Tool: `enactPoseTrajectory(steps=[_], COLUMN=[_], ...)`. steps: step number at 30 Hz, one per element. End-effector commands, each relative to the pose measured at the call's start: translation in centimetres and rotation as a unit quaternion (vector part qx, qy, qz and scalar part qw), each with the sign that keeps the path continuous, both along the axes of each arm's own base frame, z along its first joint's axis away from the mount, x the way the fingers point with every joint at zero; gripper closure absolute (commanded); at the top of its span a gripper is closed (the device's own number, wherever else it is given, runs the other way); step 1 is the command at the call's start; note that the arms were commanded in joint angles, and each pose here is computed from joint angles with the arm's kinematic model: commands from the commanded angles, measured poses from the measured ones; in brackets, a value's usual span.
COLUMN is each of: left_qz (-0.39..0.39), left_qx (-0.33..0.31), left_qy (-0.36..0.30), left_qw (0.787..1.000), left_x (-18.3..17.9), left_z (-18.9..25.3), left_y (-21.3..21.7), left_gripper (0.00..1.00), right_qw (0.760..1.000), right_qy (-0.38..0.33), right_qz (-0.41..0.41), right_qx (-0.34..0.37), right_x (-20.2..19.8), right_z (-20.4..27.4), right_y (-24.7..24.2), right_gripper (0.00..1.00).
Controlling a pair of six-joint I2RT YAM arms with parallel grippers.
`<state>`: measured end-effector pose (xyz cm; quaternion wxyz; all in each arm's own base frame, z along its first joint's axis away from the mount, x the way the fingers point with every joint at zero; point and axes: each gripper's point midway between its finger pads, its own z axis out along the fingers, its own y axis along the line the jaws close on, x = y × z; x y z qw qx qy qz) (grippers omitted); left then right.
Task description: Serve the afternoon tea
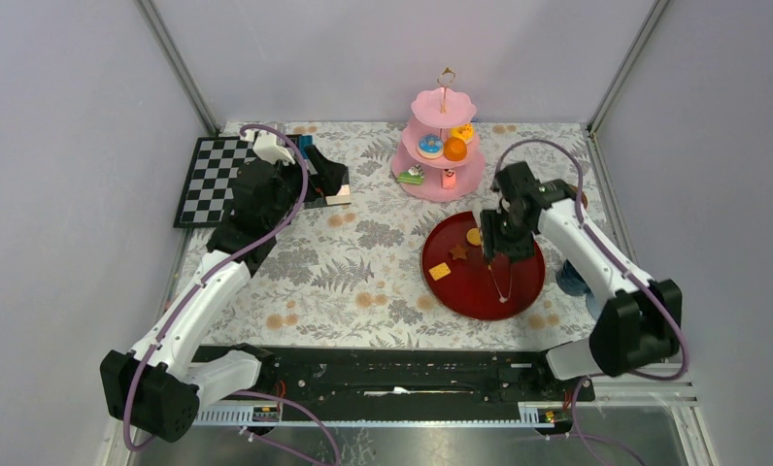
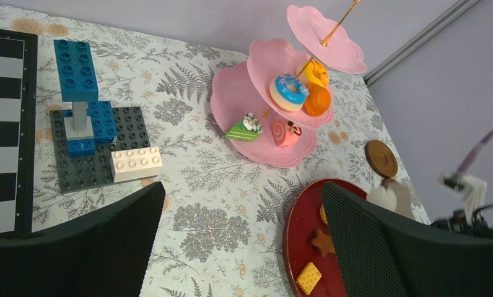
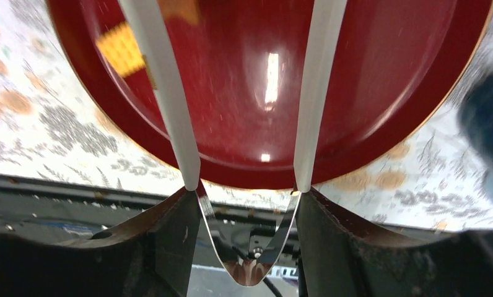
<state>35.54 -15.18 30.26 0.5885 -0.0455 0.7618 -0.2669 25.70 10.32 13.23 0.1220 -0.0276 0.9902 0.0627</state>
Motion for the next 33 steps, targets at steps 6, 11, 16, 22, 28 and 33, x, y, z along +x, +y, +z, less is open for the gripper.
enactPoseTrajectory(steps=[6,11,16,22,28,33], left_qz=[-0.013,-0.008,-0.009,-0.010,-0.010,-0.010], left_qx=[-0.025,-0.021,-0.020,-0.020,-0.020,-0.021], left_qy=[-0.035,-0.036,-0.035,-0.035,-0.035,-0.034], left_qw=[0.999,0.999,0.999,0.999,0.999,0.999], left_x=[0.1,0.2,0.3,0.2,0.3,0.3], left_z=[3.3,3.1,3.0,3.1,3.1,3.1], left_y=[-0.7,-0.5,-0.5,-0.6,-0.6,-0.6], left_gripper=[0.01,0.01,0.01,0.01,0.01,0.01], right_qw=[0.997,0.996,0.996,0.994,0.993,0.991], right_qy=[0.057,0.083,0.086,0.100,0.106,0.110], right_qz=[0.018,0.024,0.026,0.031,0.034,0.035], right_qx=[0.040,0.013,-0.021,-0.033,-0.041,-0.063], right_x=[-8.9,-9.1,-8.4,-8.1,-7.8,-7.8], right_z=[-1.4,-3.4,-4.5,-6.1,-6.9,-7.7], right_y=[3.0,3.6,3.4,3.6,3.7,3.2], right_gripper=[0.37,0.38,0.37,0.36,0.35,0.34])
